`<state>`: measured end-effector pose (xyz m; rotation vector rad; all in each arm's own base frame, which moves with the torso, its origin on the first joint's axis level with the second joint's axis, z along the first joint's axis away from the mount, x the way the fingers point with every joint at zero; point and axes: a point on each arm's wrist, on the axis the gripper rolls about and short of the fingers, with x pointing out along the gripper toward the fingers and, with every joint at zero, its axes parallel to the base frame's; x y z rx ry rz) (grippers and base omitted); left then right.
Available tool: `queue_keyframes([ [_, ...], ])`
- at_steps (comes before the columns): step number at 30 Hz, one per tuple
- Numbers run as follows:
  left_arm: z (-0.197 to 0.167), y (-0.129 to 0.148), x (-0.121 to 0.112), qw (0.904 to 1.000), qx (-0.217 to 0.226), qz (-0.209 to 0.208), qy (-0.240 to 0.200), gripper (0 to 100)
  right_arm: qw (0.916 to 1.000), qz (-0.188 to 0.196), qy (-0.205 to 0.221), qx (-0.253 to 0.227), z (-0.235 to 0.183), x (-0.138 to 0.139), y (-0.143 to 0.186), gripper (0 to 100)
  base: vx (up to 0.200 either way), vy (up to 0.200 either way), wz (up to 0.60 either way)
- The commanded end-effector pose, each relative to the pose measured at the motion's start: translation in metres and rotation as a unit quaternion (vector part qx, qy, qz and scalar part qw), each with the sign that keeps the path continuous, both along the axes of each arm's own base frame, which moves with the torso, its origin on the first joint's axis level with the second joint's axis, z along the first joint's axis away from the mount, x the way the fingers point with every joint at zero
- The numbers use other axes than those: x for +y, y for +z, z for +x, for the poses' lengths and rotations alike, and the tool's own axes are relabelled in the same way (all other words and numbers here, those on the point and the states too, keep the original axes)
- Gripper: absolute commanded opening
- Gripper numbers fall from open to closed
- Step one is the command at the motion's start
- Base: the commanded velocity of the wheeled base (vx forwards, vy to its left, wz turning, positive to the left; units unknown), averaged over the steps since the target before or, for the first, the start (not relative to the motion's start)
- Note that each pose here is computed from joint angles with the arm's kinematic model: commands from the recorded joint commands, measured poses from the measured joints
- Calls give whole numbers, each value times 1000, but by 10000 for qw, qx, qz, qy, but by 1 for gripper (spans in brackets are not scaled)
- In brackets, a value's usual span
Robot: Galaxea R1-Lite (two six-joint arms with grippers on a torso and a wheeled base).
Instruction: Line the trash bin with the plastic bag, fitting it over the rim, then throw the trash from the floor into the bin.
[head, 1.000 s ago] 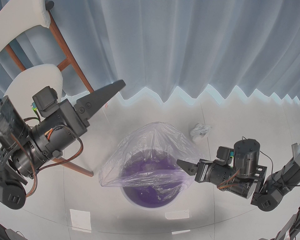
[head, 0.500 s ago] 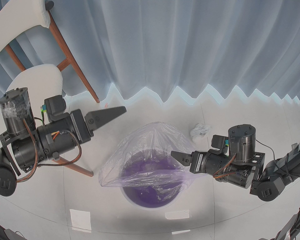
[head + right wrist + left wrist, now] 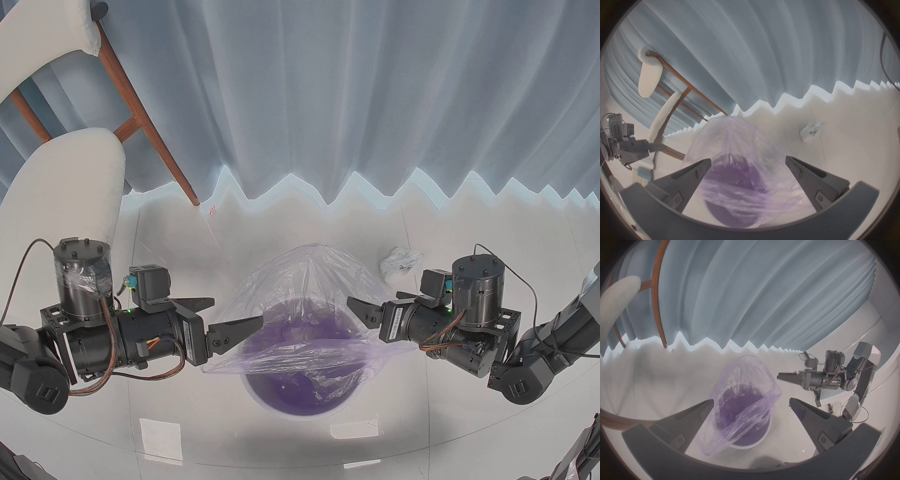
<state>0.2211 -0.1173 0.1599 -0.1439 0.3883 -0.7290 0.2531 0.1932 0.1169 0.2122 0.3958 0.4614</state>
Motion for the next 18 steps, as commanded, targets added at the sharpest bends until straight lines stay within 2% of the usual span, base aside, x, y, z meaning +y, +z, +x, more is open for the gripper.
queue_keyframes([
  [1, 14, -24, 4, 9988, 410, 204, 187, 100, 9991, -271, -275, -182, 18, -5, -25, 100, 0, 0, 0],
  [7, 27, -40, -5, 9990, 335, 229, 179, 100, 9971, -168, -250, -699, 23, -2, -38, 100, 0, 0, 0],
  [14, 44, -52, -10, 9985, -131, 88, 527, 100, 9962, -166, -434, -732, 29, -9, -41, 100, 0, 0, 0],
  [18, 48, -57, -11, 9979, -164, 56, 627, 100, 9959, -165, -503, -736, 33, -13, -40, 100, 0, 0, 0],
])
